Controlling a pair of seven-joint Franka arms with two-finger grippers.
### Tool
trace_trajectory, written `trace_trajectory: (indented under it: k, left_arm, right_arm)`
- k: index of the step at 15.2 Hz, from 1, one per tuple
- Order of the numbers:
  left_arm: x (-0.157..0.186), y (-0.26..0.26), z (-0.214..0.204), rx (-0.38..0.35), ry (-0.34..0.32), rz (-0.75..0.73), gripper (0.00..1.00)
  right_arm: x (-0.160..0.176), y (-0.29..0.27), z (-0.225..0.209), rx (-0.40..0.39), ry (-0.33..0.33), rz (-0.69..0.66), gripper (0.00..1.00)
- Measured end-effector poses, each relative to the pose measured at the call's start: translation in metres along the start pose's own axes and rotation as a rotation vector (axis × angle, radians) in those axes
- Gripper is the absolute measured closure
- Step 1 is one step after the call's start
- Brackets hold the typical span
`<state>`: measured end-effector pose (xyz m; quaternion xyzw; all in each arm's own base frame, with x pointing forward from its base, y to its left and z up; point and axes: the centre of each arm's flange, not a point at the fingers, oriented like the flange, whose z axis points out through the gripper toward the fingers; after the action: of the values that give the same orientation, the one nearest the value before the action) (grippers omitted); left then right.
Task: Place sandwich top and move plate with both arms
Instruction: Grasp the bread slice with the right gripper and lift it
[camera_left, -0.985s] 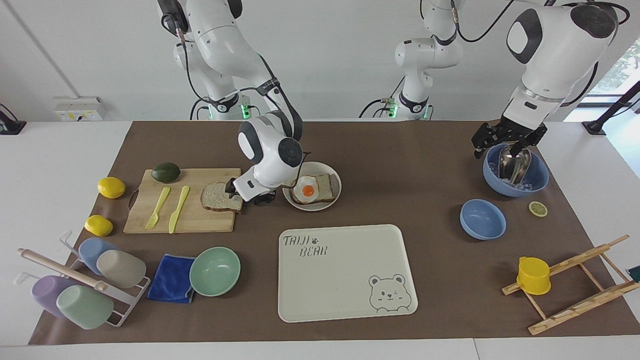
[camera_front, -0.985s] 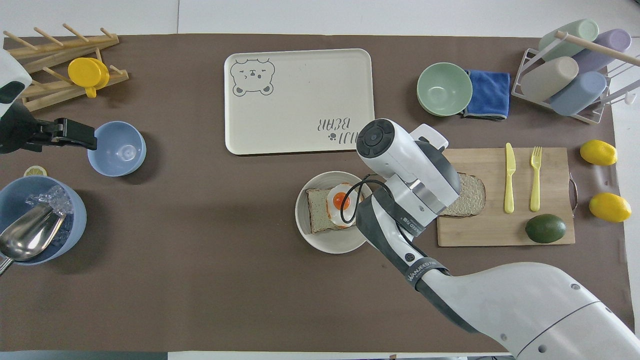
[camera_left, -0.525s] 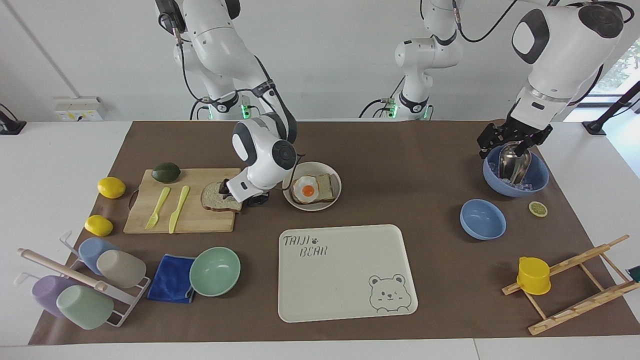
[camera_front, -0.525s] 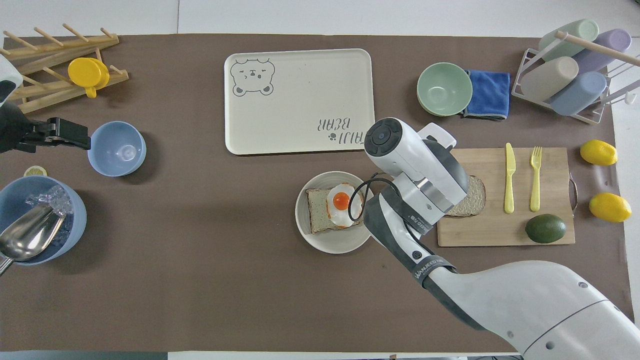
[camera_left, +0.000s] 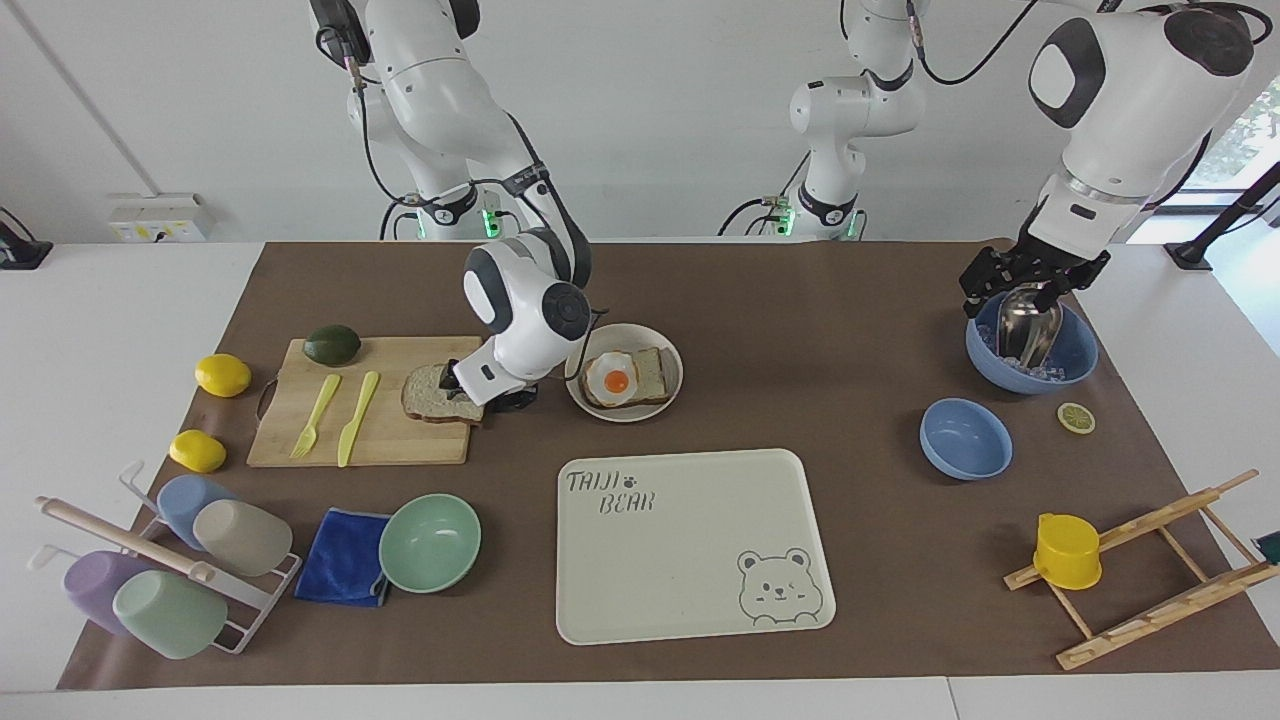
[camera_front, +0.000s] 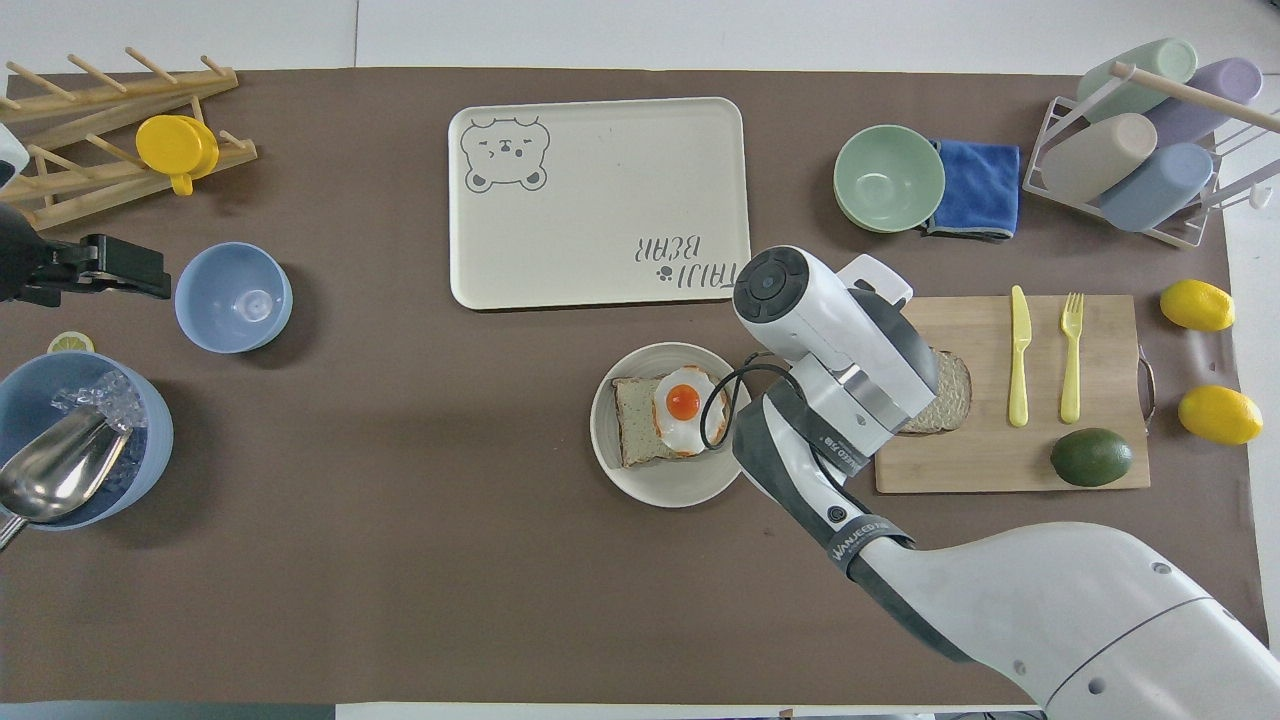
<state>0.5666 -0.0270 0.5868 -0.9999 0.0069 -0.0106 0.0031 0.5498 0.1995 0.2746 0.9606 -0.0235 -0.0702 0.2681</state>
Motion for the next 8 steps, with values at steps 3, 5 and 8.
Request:
trace_trajectory:
  k: [3, 5, 8]
  left_arm:
    - [0.0, -0.001, 0.0, 0.0, 0.0, -0.002, 0.0]
    - [0.0, -0.002, 0.0, 0.0, -0.002, -0.003, 0.0]
    - [0.0, -0.002, 0.0, 0.0, -0.003, -0.003, 0.0]
  right_arm:
    - [-0.003, 0.001, -0.002, 0.0, 0.004, 0.0, 0.38]
    - [-0.005, 0.003, -0.006, -0.002, 0.009, 0.001, 0.61]
    - [-0.007, 0.004, -0.017, -0.006, 0.017, 0.003, 0.8]
